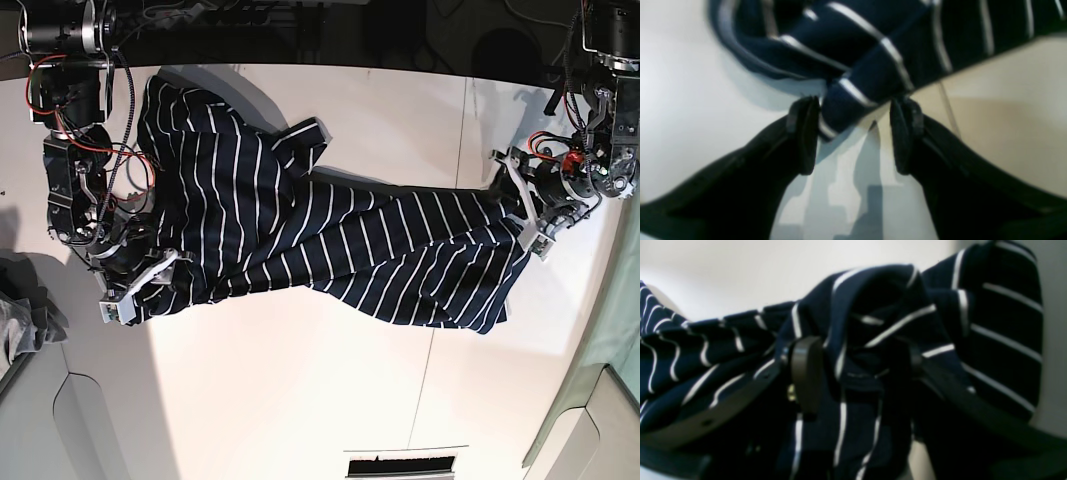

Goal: Layout the t-shirt on the table in an organized manner, then fold the t-shirt properly
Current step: 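Hold the shirt ends with both grippers and stretch it lengthwise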

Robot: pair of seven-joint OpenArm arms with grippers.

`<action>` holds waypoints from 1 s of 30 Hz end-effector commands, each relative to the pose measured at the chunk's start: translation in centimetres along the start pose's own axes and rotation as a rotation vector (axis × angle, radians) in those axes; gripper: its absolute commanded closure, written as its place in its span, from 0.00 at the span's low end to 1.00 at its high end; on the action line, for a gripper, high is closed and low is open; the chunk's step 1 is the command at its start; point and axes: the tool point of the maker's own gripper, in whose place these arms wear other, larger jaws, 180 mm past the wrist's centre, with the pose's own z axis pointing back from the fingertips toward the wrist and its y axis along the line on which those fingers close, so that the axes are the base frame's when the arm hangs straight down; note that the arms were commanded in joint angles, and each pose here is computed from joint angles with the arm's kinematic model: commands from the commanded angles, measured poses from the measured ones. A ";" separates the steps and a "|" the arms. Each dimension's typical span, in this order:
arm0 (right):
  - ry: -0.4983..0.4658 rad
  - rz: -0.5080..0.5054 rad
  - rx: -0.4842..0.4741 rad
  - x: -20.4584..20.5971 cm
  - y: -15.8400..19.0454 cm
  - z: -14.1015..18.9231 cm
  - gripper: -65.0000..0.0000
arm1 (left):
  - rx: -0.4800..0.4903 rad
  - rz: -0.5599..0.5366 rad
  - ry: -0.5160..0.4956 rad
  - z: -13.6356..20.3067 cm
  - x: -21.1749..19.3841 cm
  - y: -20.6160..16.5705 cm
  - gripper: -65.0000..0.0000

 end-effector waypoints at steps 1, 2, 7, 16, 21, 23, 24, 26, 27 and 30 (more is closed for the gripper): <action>-0.061 0.011 0.001 2.5 -0.3 0.2 0.52 | -0.013 -0.017 -0.050 0.3 1.4 0.2 0.46; -0.061 0.012 0.001 2.4 -0.2 0.2 0.55 | -0.032 -0.027 -0.062 0.2 1.5 -0.1 0.47; -0.056 0.053 0.055 2.4 0.7 0.3 0.79 | -0.056 -0.041 -0.109 0.3 2.2 -0.6 0.91; -0.115 0.073 0.084 3.7 1.2 0.6 1.00 | -0.045 -0.046 -0.141 0.4 3.7 -0.1 1.00; -0.194 0.111 0.118 6.5 1.9 1.8 1.00 | -0.015 -0.062 -0.170 0.8 5.6 1.3 1.00; -0.250 0.136 0.123 8.4 2.1 2.9 1.00 | 0.003 -0.076 -0.170 1.2 6.1 2.2 1.00; -0.278 0.151 0.122 9.4 2.1 3.4 1.00 | 0.014 -0.084 -0.166 1.5 6.3 2.7 1.00; -0.326 0.186 0.115 11.4 2.1 4.8 1.00 | 0.039 -0.092 -0.158 2.0 6.7 3.9 1.00; -0.344 0.204 0.112 12.3 2.0 5.5 1.00 | 0.065 -0.088 -0.157 2.3 6.9 4.8 1.00; -0.380 0.238 0.119 14.4 2.0 7.7 1.00 | 0.132 -0.080 -0.151 3.3 7.1 6.9 1.00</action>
